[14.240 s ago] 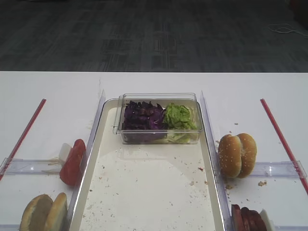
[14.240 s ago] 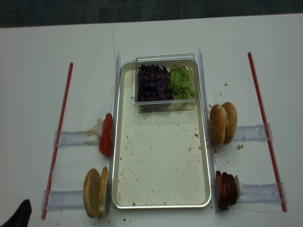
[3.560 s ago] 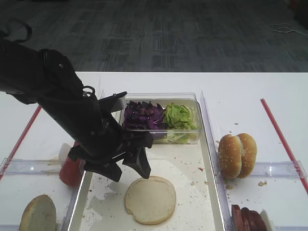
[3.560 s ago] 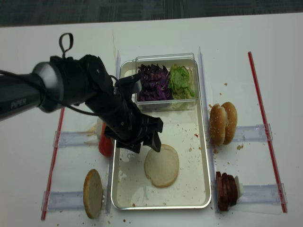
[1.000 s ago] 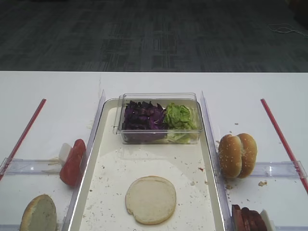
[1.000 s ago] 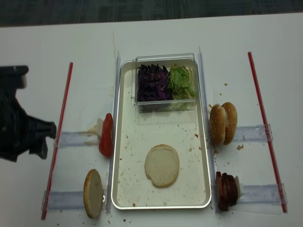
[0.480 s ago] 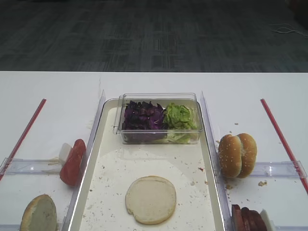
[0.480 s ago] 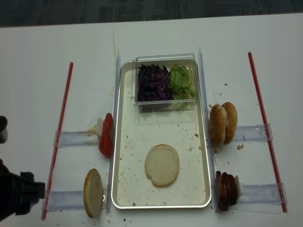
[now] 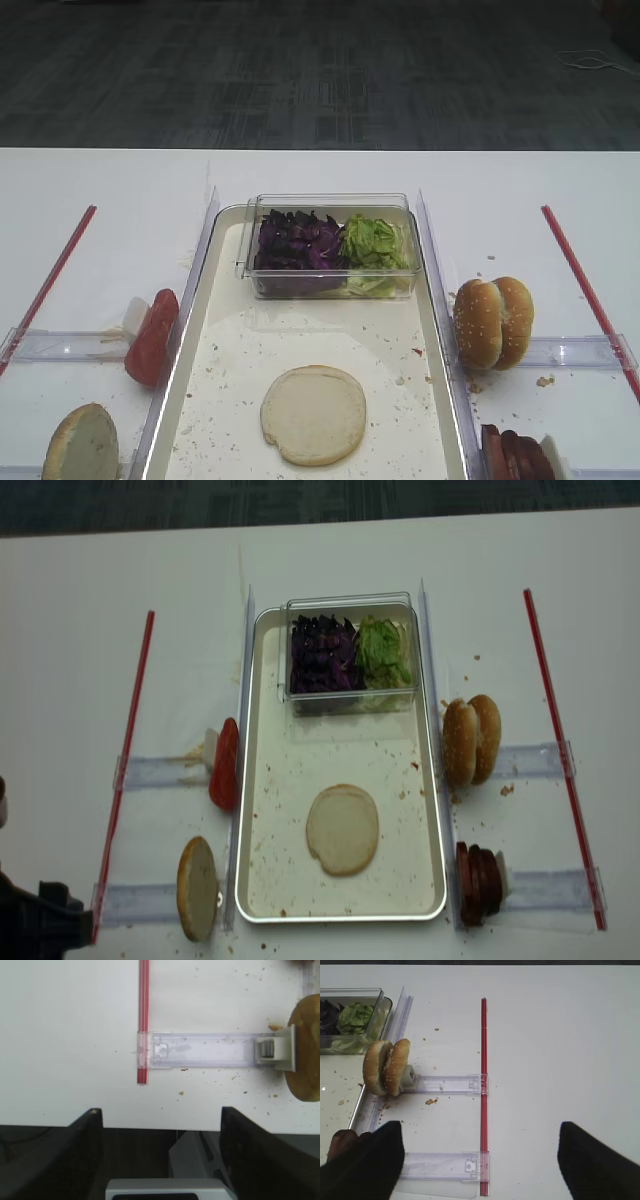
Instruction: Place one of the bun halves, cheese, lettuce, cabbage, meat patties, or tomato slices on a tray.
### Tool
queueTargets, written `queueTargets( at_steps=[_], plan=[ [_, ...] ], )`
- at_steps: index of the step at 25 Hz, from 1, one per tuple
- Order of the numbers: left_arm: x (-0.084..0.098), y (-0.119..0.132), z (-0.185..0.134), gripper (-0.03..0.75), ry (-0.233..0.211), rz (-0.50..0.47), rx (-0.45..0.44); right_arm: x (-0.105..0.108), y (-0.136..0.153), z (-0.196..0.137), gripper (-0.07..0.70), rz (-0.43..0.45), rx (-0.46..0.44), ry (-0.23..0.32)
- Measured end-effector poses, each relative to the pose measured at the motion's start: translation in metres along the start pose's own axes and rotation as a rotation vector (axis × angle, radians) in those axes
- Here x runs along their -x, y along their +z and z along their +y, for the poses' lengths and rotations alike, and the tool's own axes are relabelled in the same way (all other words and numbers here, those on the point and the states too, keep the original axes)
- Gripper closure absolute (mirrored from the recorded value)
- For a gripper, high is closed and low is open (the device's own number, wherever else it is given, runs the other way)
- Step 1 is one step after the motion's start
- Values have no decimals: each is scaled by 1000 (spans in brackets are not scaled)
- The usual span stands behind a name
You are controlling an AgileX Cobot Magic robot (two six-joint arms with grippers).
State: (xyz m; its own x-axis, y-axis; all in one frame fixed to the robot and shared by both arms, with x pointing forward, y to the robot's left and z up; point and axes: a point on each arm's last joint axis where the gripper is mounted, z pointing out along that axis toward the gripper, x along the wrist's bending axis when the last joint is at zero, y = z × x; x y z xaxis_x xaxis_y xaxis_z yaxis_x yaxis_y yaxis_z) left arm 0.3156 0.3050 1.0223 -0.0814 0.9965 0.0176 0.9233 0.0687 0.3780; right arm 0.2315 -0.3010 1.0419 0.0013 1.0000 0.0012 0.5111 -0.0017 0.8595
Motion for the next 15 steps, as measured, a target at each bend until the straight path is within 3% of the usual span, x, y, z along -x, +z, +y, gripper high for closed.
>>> queueTargets(
  at_steps=[7, 15],
  plan=[
    [0, -11, -10, 228, 3, -20, 98, 0, 0, 0, -18, 0, 0, 0],
    [-3, -29, -30, 228, -1, -34, 277, 0, 0, 0, -18, 0, 0, 0]
  ],
)
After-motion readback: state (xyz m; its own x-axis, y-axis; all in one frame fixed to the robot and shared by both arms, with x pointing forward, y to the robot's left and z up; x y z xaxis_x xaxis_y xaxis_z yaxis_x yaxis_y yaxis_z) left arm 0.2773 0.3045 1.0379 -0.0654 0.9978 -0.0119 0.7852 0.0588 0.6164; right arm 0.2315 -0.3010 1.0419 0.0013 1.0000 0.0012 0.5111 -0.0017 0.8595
